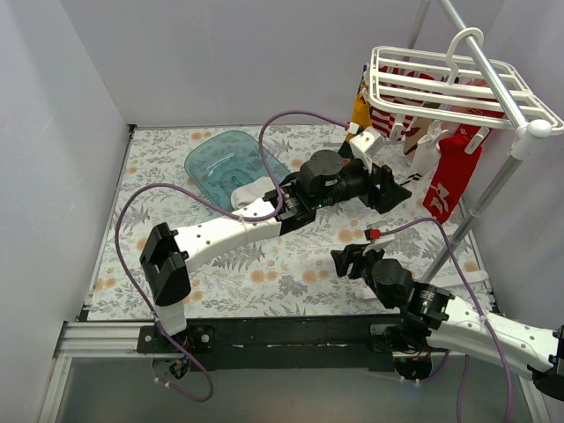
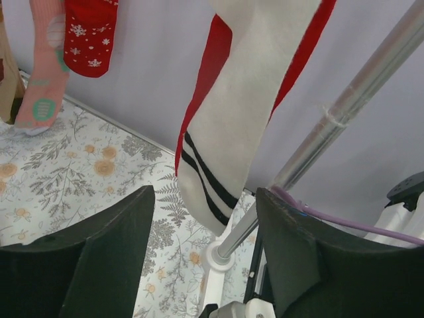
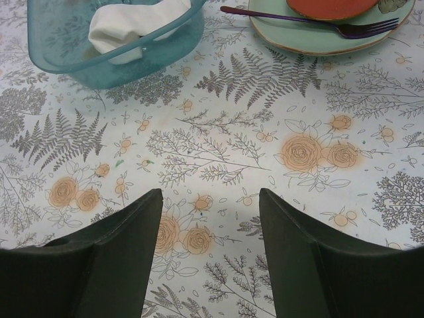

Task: Remove the socks clipped to the hanger
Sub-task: Remove the sock from the hanger.

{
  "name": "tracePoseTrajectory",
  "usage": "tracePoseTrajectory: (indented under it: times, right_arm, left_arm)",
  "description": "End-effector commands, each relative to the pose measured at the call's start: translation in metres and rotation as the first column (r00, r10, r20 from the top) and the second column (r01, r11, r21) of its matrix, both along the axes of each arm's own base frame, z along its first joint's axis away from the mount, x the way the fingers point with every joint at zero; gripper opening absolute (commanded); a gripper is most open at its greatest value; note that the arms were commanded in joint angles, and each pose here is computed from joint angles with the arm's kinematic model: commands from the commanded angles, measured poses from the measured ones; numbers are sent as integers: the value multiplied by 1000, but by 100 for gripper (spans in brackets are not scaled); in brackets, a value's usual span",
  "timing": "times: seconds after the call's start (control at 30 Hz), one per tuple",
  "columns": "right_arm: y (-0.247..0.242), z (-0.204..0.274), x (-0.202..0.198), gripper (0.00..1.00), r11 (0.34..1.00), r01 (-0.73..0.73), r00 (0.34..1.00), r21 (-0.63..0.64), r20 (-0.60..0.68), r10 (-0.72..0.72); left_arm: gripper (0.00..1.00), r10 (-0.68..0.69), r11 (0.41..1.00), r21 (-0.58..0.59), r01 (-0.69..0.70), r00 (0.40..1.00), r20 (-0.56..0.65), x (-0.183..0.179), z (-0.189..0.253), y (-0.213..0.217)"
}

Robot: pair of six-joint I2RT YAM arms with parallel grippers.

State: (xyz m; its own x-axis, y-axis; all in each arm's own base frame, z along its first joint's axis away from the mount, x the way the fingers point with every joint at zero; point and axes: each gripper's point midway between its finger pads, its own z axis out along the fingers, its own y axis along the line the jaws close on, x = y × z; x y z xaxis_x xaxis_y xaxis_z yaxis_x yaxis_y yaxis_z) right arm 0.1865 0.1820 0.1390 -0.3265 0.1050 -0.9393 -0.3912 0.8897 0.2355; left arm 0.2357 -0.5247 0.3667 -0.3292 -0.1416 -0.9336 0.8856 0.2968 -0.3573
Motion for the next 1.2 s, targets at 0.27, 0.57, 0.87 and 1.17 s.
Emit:
tracePoseTrajectory:
  times: [0.27, 0.57, 0.87, 1.17]
  right_arm:
    - [-1, 20, 2, 68, 1000, 4, 999, 25, 41, -5]
    - [3, 61, 6, 71, 997, -15, 992, 72, 130, 5]
    - [17, 87, 9, 73, 994, -60, 982, 90, 184, 42]
    - [31, 122, 25, 75, 979, -120, 966, 162, 247, 78]
  left_arm:
    - [13, 226, 970, -112, -216, 970, 93, 30, 42, 14]
    - [0, 274, 959, -105, -264, 957, 94, 45, 49, 45]
    - [0, 287, 954, -96, -283, 957, 33, 70, 46, 99]
    - [0, 269, 959, -90, -268, 963, 8, 87, 50, 134]
